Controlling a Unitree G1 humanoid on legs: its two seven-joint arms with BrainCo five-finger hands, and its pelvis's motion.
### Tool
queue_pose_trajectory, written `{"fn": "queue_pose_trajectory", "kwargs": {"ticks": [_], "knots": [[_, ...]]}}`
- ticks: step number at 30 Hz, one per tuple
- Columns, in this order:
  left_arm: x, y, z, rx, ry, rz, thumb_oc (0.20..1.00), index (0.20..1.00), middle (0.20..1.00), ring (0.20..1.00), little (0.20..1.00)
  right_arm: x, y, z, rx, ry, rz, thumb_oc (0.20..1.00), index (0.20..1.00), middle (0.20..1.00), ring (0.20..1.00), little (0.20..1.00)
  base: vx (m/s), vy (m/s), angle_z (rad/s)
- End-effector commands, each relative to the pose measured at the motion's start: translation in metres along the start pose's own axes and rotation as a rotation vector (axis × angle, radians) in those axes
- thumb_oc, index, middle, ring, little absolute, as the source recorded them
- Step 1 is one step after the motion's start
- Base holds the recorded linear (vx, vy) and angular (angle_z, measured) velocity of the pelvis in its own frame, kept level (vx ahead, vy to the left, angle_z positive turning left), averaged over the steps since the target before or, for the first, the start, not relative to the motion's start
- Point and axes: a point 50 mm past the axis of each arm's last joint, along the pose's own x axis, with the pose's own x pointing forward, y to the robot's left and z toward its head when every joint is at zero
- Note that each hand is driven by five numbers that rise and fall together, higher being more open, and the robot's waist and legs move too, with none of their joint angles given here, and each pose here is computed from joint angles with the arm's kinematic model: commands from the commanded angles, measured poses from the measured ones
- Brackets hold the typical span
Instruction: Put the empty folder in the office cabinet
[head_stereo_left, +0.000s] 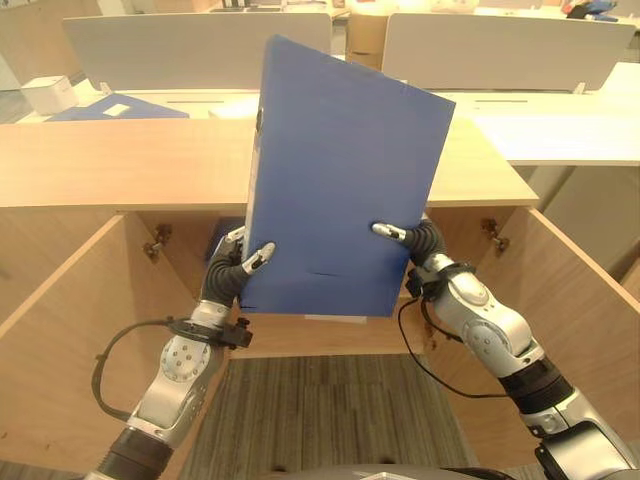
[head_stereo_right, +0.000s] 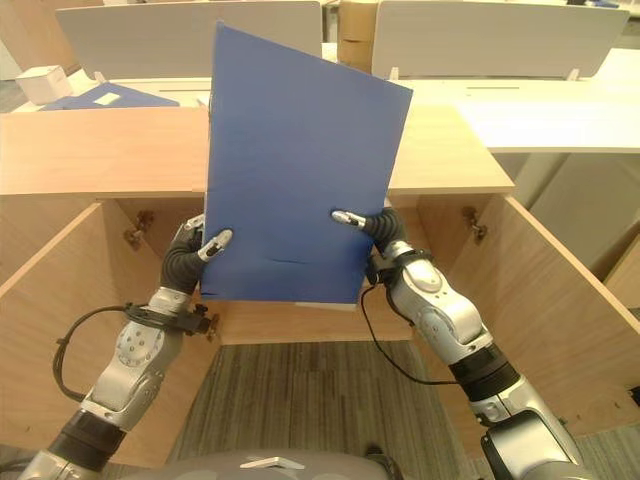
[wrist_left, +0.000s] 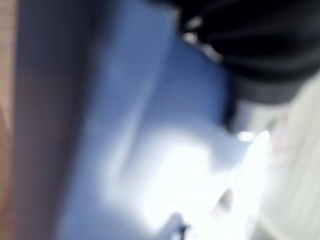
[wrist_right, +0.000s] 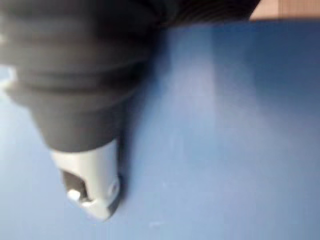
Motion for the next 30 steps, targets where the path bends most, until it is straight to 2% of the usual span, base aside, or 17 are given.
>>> {"fn": "queue_pose_trajectory", "kwargs": {"ticks": [1, 5, 8, 9, 10, 11, 19, 23, 25, 29, 30], "knots": [[0.025, -0.012, 0.024, -0.005, -0.156, -0.114, 0.2, 0.2, 0.2, 0.2, 0.2, 0.023, 0.019, 0.038, -0.034, -0.149, 0.091, 0.2, 0.2, 0.2, 0.2, 0.2, 0.0, 0.0, 0.0], [0.021, -0.011, 0.02, -0.021, -0.136, -0.097, 0.2, 0.2, 0.2, 0.2, 0.2, 0.02, 0.015, 0.038, -0.088, -0.153, 0.078, 0.2, 0.2, 0.2, 0.2, 0.2, 0.0, 0.0, 0.0], [0.018, -0.007, 0.017, -0.025, -0.121, -0.052, 0.2, 0.2, 0.2, 0.2, 0.2, 0.018, 0.006, 0.036, -0.229, -0.155, 0.042, 0.2, 0.2, 0.2, 0.2, 0.2, 0.0, 0.0, 0.0], [0.017, -0.005, 0.015, -0.015, -0.107, -0.032, 0.442, 0.442, 0.442, 0.442, 0.442, 0.018, 0.003, 0.034, -0.269, -0.148, 0.025, 0.2, 0.2, 0.2, 0.2, 0.2, 0.0, 0.0, 0.0], [0.017, -0.004, 0.013, -0.018, -0.092, -0.019, 0.875, 0.875, 0.875, 0.875, 0.875, 0.017, 0.001, 0.033, -0.316, -0.145, 0.014, 0.2, 0.2, 0.2, 0.2, 0.2, 0.0, 0.0, 0.0], [0.015, -0.002, 0.01, -0.032, -0.078, -0.011, 1.0, 1.0, 1.0, 1.0, 1.0, 0.015, -0.002, 0.03, -0.343, -0.134, 0.006, 0.2, 0.2, 0.2, 0.2, 0.2, 0.0, 0.0, 0.0], [-0.026, 0.004, -0.023, -0.062, 0.094, 0.097, 1.0, 1.0, 1.0, 1.0, 1.0, -0.038, -0.032, -0.032, -0.415, 0.008, -0.065, 0.2, 0.2, 0.2, 0.2, 0.2, -0.01, 0.0, 0.0], [-0.027, 0.004, -0.023, -0.059, 0.096, 0.098, 1.0, 1.0, 1.0, 1.0, 1.0, -0.039, -0.032, -0.033, -0.419, 0.009, -0.066, 0.2, 0.2, 0.2, 0.2, 0.2, 0.0, 0.0, 0.0], [-0.056, 0.012, -0.044, -0.046, 0.212, 0.203, 1.0, 1.0, 1.0, 1.0, 1.0, -0.062, -0.045, -0.069, -0.466, 0.122, -0.136, 0.2, 0.2, 0.2, 0.2, 0.2, -0.06, -0.001, -0.04], [-0.076, 0.017, -0.061, -0.061, 0.323, 0.279, 1.0, 1.0, 1.0, 1.0, 1.0, -0.079, -0.055, -0.092, -0.526, 0.238, -0.163, 0.2, 0.2, 0.2, 0.2, 0.2, -0.04, -0.002, -0.02], [-0.096, 0.022, -0.078, -0.089, 0.441, 0.367, 1.0, 1.0, 1.0, 1.0, 1.0, -0.097, -0.065, -0.113, -0.543, 0.366, -0.185, 0.2, 0.2, 0.2, 0.2, 0.2, -0.04, -0.001, 0.03]]}}
